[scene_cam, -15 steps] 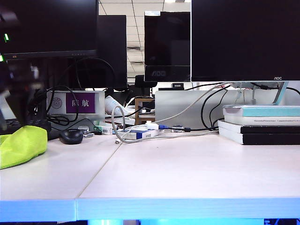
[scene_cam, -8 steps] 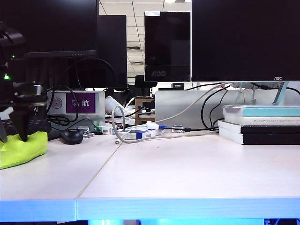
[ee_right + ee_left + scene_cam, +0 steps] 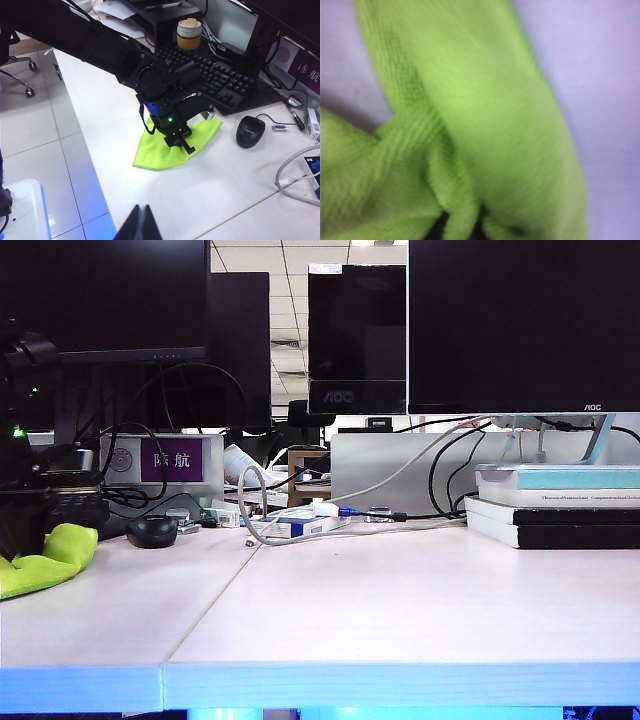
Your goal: Wipe the table from left to right using the rag.
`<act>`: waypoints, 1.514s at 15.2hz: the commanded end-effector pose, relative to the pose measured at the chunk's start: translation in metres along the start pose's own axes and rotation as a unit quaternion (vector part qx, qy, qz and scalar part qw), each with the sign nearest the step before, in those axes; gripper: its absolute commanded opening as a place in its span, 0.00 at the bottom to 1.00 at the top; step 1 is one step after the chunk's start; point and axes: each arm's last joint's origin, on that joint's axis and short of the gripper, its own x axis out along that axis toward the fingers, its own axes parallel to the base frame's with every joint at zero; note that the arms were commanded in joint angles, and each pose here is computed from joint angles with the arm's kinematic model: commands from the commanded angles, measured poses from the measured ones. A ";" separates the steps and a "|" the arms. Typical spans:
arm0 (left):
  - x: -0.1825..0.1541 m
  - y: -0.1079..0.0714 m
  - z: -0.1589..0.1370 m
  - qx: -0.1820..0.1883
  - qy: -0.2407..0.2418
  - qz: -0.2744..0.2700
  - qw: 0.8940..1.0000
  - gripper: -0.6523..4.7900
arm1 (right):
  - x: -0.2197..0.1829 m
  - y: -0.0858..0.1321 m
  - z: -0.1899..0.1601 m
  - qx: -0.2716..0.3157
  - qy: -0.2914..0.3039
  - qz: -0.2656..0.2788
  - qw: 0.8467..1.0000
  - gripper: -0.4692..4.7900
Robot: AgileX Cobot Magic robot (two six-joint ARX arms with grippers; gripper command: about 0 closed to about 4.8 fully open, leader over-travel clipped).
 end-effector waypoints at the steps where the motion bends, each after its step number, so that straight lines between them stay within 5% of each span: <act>1: 0.000 0.000 -0.010 0.021 0.051 0.004 0.998 0.11 | -0.002 0.000 0.003 -0.001 -0.009 -0.002 1.000 0.08; 6: -0.003 -0.017 -0.027 0.084 0.138 -0.026 0.987 0.11 | -0.008 0.000 0.003 -0.001 -0.012 -0.013 1.000 0.08; 12: -0.005 -0.075 -0.035 0.170 0.142 -0.057 0.974 0.11 | -0.022 -0.001 -0.012 0.011 0.069 -0.078 0.994 0.08; 16: -0.008 -0.112 -0.043 0.217 0.130 -0.080 0.964 0.11 | -0.032 -0.002 -0.028 0.032 0.165 -0.135 0.977 0.08; 23: -0.005 -0.147 -0.054 0.250 0.130 -0.107 0.953 0.11 | -0.037 -0.002 -0.040 0.068 0.223 -0.165 0.958 0.08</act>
